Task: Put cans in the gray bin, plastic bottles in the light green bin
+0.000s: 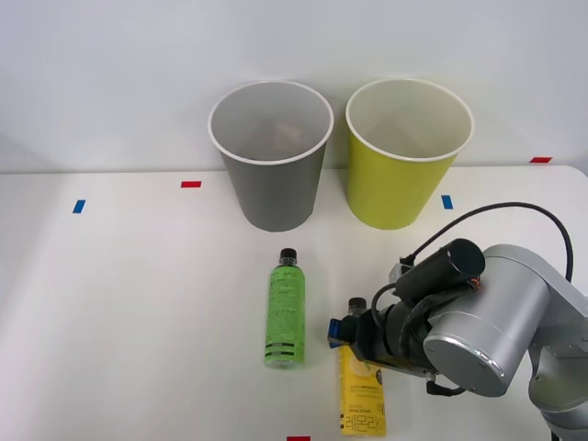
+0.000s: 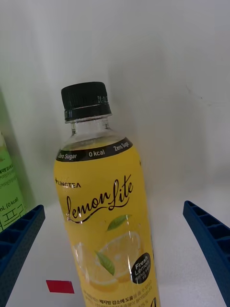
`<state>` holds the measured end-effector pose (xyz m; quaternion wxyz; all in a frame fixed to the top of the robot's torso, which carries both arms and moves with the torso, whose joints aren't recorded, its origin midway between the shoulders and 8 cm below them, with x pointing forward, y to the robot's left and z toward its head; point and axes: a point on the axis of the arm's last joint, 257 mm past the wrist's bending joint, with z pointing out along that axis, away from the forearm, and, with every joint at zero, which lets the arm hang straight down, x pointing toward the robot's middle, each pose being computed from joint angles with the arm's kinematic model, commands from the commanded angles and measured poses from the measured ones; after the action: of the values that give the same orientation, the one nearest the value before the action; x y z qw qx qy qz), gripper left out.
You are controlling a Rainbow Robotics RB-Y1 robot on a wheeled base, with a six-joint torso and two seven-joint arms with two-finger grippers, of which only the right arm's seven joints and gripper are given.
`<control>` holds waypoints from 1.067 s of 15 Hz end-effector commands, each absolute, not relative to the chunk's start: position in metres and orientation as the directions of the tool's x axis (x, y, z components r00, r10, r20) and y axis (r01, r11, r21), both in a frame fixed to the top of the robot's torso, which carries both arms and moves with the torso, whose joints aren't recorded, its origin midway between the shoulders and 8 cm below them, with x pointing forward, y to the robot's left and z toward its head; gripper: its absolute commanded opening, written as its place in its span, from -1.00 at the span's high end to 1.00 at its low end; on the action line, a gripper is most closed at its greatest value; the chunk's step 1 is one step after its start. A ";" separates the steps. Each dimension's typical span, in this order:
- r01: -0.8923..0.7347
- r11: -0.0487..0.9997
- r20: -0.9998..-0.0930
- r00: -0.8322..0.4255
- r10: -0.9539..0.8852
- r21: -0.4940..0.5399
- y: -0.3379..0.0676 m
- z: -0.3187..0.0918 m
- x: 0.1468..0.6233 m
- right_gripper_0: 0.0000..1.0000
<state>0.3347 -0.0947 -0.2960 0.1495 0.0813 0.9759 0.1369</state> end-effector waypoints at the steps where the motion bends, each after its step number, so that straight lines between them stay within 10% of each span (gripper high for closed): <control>1: 0.108 0.953 -0.281 -0.941 0.190 0.282 -0.094 -0.298 0.339 -1.00; 14: 0.137 0.970 -0.279 -0.941 0.191 0.202 -0.076 -0.339 0.354 -1.00; 15: 0.134 0.971 -0.288 -0.939 0.187 0.196 -0.075 -0.339 0.356 -0.82; 16: 0.126 0.972 -0.297 -0.937 0.182 0.197 -0.072 -0.338 0.358 -0.10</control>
<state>0.3562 -0.0741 -0.3380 0.1552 0.0813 0.9805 0.0886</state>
